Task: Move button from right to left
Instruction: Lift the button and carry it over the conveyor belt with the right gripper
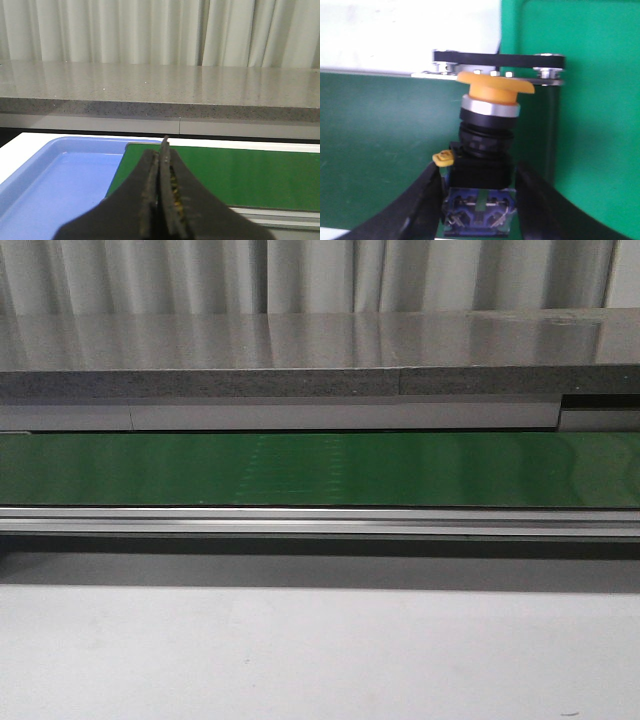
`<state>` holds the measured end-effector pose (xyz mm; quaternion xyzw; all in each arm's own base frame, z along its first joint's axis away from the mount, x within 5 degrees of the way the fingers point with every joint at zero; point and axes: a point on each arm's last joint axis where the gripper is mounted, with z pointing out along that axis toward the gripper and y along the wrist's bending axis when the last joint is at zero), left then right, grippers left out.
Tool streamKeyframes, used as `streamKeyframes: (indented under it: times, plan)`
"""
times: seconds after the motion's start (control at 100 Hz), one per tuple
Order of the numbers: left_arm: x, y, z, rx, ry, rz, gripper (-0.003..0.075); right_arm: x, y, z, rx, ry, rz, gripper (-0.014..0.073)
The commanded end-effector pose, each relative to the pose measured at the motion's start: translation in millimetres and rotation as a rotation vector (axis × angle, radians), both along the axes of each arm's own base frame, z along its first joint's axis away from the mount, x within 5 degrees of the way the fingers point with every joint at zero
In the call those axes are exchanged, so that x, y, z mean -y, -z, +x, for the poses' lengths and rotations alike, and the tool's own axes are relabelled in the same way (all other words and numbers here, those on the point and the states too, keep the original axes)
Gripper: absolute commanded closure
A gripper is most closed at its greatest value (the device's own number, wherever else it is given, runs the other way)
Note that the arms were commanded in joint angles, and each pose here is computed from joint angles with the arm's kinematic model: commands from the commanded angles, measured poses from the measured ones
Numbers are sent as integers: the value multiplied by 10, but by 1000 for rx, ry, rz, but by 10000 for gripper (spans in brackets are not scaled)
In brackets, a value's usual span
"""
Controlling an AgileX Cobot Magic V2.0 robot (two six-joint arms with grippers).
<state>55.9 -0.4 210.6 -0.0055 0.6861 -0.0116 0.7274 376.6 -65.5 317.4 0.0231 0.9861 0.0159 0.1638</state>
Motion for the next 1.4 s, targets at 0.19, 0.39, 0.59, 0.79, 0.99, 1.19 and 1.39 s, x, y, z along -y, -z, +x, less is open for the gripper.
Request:
streamKeyframes:
  times: [0.19, 0.39, 0.59, 0.79, 0.99, 1.19, 1.39]
  plan:
    - [-2, 53, -12, 75, -3, -7, 740, -588, -37, -117, -14, -91, 39, 504]
    - [-2, 53, -12, 75, -3, -7, 740, -669, 60, -216, -33, -81, 48, 504]
    - [-2, 46, -13, 83, -2, -7, 740, -592, 8, -327, -21, -29, -28, 504]
    - [-2, 40, -14, 89, -2, -7, 740, -571, 138, -335, -28, 2, -42, 504]
    - [-2, 40, -14, 89, -2, -7, 740, -580, 183, -334, -29, 13, -28, 316]
    - [-2, 40, -14, 89, -2, -7, 740, -580, 184, -338, -33, 13, -28, 99]
    - [-2, 40, -14, 89, -2, -7, 740, -581, 138, -356, -14, 19, -26, 172]
